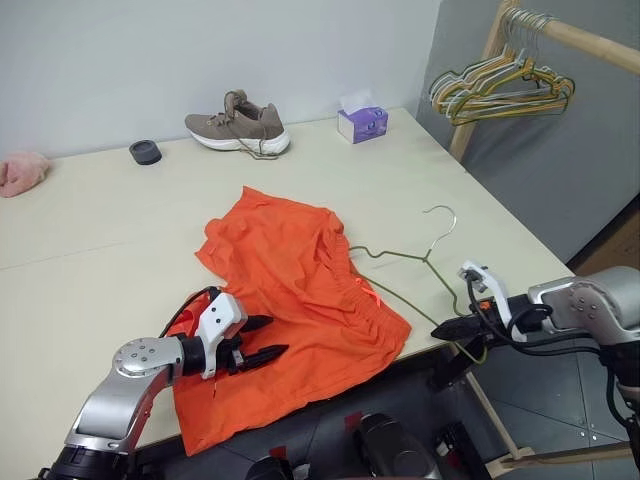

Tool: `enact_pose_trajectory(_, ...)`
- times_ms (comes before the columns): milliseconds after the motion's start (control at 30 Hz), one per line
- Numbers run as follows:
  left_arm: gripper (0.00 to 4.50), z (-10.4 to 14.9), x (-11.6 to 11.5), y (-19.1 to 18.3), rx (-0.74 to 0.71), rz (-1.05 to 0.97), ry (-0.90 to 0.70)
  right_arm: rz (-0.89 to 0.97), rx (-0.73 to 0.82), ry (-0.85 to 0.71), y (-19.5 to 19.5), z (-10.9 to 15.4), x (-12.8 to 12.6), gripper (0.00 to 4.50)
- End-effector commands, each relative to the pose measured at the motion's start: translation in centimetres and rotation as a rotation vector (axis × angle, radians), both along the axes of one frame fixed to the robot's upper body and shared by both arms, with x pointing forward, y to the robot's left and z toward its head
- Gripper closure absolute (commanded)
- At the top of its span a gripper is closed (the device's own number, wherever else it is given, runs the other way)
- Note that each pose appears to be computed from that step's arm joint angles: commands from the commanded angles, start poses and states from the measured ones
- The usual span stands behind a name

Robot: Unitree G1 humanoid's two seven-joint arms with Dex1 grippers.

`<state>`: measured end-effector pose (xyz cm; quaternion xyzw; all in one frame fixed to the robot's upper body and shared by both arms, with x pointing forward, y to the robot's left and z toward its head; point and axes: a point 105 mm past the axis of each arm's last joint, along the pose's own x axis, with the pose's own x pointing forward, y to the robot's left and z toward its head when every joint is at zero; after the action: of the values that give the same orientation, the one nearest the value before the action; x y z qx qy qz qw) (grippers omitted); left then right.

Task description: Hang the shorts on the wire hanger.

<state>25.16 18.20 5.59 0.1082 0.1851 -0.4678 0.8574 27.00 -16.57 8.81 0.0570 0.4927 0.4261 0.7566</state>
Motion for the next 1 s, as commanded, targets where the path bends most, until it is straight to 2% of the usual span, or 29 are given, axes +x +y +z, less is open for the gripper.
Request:
enact_pose_trajectory(33, 1.15, 0.6, -0.2, 0.1, 0.004, -0.009, -0.033, 0.046, 0.018, -0.051, 0.5, 1.0, 0.9, 4.50)
enact_pose_trajectory(233, 1.15, 0.6, 0.0, -0.1, 0.003, -0.005, -0.037, 0.138, 0.074, -0.097, 1.5, 2.1, 1.8, 4.50)
enact_pose_trajectory(367, 1.15, 0.6, 0.3, -0.2, 0.002, -0.007, -0.035, 0.172, 0.066, -0.087, 2.1, 1.5, 2.1, 4.50)
enact_pose_trajectory(500, 1.15, 0.8, 0.0, -0.5, -0.003, -0.010, -0.040, 0.084, 0.016, -0.073, 3.0, -0.5, 3.7, 4.50)
enact_pose_trajectory(600, 1.15, 0.8, -0.2, -0.4, -0.002, -0.006, -0.041, 0.016, 0.027, -0.061, 3.8, -0.8, 4.7, 4.50)
enact_pose_trajectory(833, 1.15, 0.7, -0.3, -0.5, -0.009, 0.002, -0.038, -0.071, 0.204, -0.025, 6.2, 2.1, 5.5, 4.50)
enact_pose_trajectory(1000, 1.15, 0.8, 0.1, -0.7, -0.022, 0.009, -0.041, -0.028, 0.273, -0.144, 7.4, 5.4, 5.7, 4.50)
